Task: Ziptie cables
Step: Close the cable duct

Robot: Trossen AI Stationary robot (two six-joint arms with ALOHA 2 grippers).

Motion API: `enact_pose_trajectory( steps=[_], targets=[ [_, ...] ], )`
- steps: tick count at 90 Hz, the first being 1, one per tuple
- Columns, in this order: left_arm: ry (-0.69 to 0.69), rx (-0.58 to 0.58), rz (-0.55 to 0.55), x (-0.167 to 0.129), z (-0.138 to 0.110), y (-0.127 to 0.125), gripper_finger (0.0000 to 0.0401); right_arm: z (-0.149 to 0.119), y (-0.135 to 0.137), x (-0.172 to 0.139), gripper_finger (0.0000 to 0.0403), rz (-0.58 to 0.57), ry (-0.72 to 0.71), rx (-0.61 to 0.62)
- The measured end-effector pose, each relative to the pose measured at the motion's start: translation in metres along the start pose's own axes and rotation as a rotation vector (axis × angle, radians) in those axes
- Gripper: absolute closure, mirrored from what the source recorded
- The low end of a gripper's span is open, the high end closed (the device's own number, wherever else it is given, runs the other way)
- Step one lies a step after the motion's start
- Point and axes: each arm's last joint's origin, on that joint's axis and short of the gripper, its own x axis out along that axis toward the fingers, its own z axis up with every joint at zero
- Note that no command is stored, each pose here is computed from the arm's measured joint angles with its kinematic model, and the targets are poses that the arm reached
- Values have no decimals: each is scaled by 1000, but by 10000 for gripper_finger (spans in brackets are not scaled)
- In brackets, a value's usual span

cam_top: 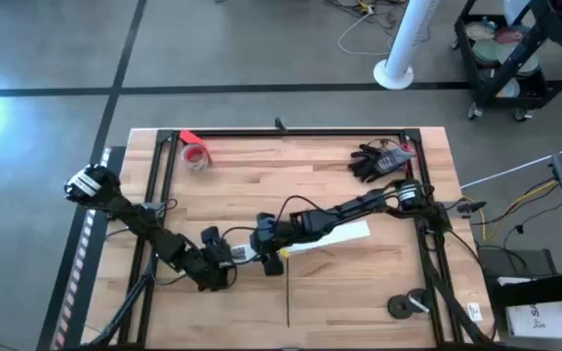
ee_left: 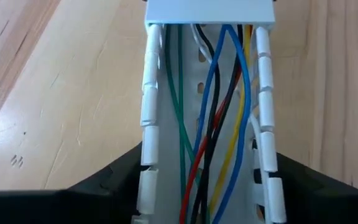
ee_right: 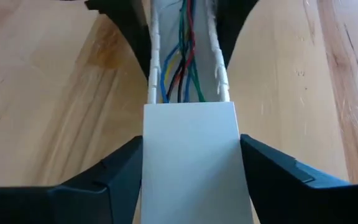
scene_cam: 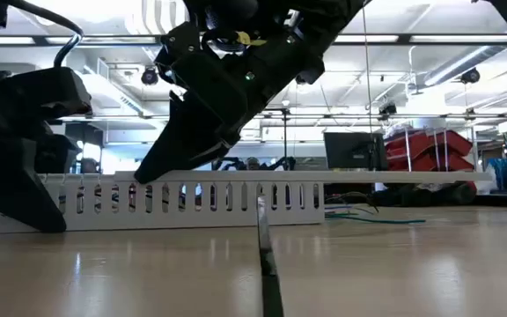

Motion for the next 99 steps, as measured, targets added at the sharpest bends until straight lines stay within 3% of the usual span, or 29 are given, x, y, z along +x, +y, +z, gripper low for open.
enact_pose_trajectory(
  steps=[33,56,99],
  targets=[
    [-7,6,-1,0,0,0,178,0,-12,0,181,-54,-5,132],
    [-15,-1,1,0,1,0,171,3,-9,1,183,35,-30,67],
    [-66,-2,5,2,7,-1,175,9,-11,1,196,-46,-98,118]
  ],
)
